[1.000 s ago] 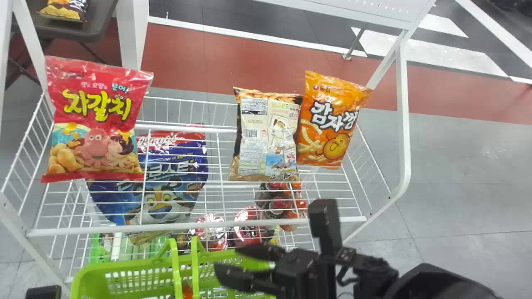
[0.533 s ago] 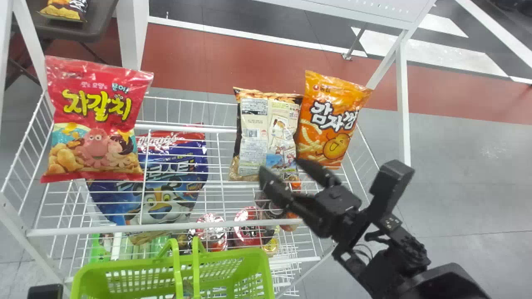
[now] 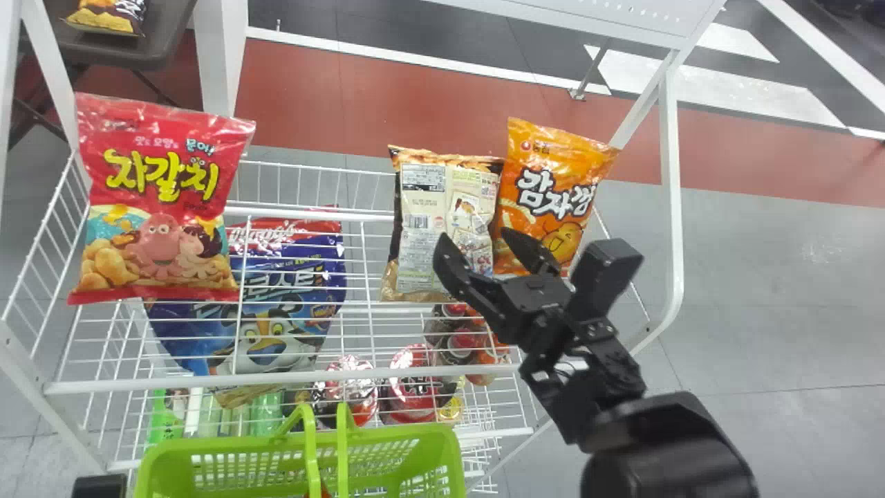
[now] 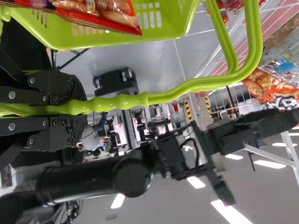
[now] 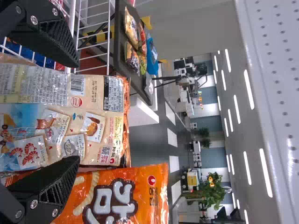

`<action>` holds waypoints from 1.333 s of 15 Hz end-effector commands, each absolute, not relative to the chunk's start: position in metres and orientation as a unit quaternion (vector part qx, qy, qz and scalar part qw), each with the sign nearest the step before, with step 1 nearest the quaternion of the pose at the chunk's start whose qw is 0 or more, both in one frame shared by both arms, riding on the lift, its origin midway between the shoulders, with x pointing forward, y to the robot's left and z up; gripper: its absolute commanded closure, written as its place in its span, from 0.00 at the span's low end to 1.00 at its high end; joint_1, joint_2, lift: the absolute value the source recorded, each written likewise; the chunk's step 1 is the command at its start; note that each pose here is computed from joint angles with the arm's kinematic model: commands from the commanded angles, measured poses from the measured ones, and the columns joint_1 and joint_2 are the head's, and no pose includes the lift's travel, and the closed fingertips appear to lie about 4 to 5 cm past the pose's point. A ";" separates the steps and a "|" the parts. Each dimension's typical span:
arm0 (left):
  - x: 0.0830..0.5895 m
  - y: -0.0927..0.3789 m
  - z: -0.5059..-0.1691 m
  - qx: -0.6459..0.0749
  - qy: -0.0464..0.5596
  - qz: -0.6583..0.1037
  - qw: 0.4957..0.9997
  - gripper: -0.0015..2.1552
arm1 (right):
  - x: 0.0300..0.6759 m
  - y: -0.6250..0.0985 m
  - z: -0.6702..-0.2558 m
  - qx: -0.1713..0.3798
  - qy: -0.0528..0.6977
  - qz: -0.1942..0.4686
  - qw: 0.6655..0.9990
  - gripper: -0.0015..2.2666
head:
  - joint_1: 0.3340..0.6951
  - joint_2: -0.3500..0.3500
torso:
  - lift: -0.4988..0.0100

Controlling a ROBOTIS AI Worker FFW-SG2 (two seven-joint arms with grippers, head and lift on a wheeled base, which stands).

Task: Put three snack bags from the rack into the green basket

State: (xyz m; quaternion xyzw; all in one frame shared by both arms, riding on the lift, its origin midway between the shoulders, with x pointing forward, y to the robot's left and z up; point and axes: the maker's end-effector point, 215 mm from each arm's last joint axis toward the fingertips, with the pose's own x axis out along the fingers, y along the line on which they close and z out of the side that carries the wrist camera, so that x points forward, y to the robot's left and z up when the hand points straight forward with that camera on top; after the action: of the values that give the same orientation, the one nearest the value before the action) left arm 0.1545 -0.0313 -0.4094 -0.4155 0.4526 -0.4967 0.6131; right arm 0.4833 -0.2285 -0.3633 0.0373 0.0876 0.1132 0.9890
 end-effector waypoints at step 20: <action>0.159 -0.035 -0.412 -0.403 0.456 -0.497 0.619 0.96 | 0.438 -0.212 -0.349 0.030 0.201 0.171 0.964 0.89 | 1.00 0.00 | 0.98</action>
State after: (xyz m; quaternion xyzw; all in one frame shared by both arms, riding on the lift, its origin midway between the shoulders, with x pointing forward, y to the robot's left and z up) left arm 0.1579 -0.0353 -0.4117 -0.4041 0.4557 -0.4971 0.6180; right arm 0.4547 -0.2013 -0.3580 0.0140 0.1831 0.1667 0.9688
